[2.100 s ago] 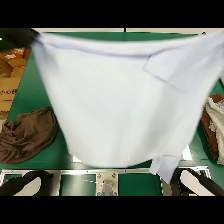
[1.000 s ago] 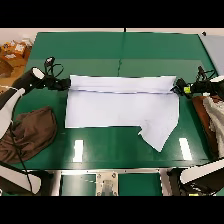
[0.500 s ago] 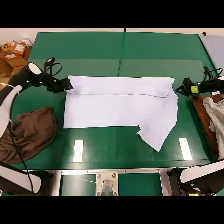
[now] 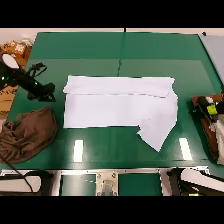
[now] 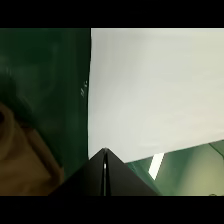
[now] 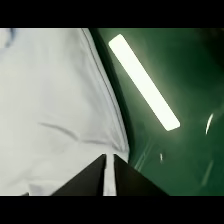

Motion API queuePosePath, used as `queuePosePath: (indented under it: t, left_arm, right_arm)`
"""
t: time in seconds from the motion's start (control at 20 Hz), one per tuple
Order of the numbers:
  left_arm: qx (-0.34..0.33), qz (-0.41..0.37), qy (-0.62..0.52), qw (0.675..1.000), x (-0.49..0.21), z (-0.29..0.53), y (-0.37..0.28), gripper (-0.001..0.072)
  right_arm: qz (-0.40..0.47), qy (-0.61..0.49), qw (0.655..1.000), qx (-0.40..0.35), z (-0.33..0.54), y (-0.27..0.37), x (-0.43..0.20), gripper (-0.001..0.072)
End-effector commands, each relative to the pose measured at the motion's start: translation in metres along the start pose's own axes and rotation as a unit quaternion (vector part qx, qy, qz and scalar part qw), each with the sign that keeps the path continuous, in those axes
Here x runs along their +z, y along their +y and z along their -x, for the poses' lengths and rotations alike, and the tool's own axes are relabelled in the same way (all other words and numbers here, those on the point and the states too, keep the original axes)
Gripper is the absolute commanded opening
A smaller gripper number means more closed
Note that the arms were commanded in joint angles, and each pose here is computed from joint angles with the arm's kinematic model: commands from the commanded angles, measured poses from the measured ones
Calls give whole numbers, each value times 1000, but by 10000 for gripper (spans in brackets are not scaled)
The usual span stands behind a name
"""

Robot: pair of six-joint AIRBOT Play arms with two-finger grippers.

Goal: Fold the shirts.

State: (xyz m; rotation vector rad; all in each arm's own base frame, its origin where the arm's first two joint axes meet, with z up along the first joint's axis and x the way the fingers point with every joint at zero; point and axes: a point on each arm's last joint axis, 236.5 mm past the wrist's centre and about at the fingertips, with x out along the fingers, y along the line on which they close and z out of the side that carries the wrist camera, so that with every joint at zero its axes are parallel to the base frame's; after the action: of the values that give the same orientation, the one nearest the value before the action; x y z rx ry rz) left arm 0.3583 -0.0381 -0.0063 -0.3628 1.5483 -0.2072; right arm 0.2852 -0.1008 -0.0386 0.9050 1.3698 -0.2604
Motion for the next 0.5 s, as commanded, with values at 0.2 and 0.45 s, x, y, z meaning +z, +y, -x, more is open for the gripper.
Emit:
queuePosePath:
  t: [0.2,0.45]
  left_arm:
    - [-86,135,-88,983,-94,-48,-18,662]
    - [-113,145,-128,975,-105,-110,-52,662]
  right_arm:
    - [-60,54,997,6,-65,-22,-108,415]
    - [-44,37,998,33,-108,7,-117,414]
